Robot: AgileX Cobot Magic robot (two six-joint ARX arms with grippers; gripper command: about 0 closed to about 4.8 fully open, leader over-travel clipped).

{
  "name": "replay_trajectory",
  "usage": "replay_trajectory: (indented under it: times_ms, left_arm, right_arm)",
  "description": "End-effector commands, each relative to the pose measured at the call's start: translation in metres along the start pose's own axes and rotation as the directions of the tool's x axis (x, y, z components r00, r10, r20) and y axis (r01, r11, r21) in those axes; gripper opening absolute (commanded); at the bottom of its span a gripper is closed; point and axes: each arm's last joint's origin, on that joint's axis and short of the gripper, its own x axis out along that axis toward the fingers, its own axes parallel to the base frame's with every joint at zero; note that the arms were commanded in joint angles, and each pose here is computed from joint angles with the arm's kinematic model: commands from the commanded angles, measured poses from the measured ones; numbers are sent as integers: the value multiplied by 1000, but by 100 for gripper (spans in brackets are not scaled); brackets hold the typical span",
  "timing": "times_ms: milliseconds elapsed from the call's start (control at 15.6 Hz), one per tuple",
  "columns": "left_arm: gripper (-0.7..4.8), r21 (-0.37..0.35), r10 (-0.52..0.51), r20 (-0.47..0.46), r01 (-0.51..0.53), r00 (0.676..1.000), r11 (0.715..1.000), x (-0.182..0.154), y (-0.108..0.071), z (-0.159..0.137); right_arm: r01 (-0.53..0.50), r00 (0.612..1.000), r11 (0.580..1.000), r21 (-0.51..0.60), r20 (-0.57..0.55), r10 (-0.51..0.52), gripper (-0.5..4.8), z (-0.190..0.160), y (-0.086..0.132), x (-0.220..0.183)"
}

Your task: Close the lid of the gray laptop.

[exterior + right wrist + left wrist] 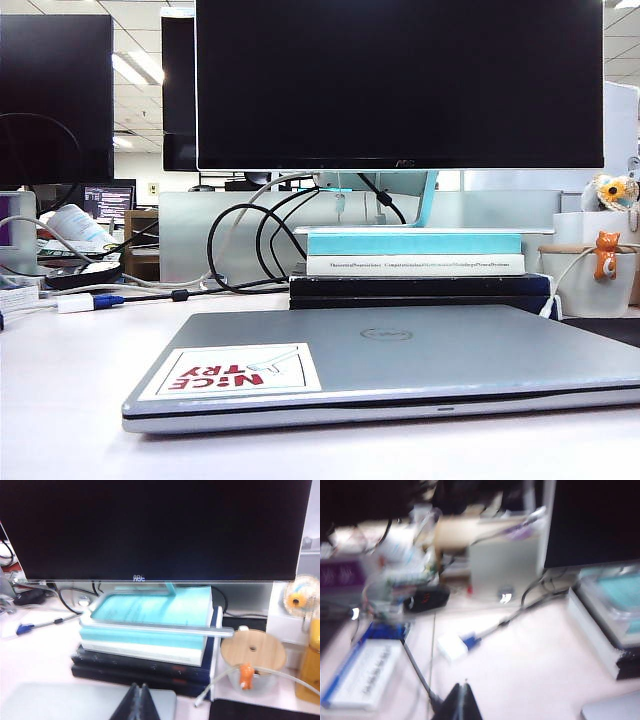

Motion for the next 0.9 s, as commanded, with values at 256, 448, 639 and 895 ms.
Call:
replay_trajectory:
  times_ms: [256, 448, 639, 895]
  left_arm:
    - [-6, -145, 128, 228, -96, 965, 985, -14, 1, -62]
    - [-6, -147, 138, 302, -97, 943, 984, -16, 0, -81]
    - [-6, -133, 123, 292, -88, 949, 987, -12, -2, -105]
    - [-6, -105, 98, 226, -76, 969, 992, -5, -4, -132]
  right_arm:
    - [119, 932, 988, 96, 333, -144, -1, -77, -5, -9]
    - [81, 923, 987, 139, 364, -127, -1, -111, -9, -1]
    - [139, 980, 979, 150, 123, -158, -1, -138, -10, 7]
    - [145, 988, 986, 77, 32, -148, -1, -147, -9, 8]
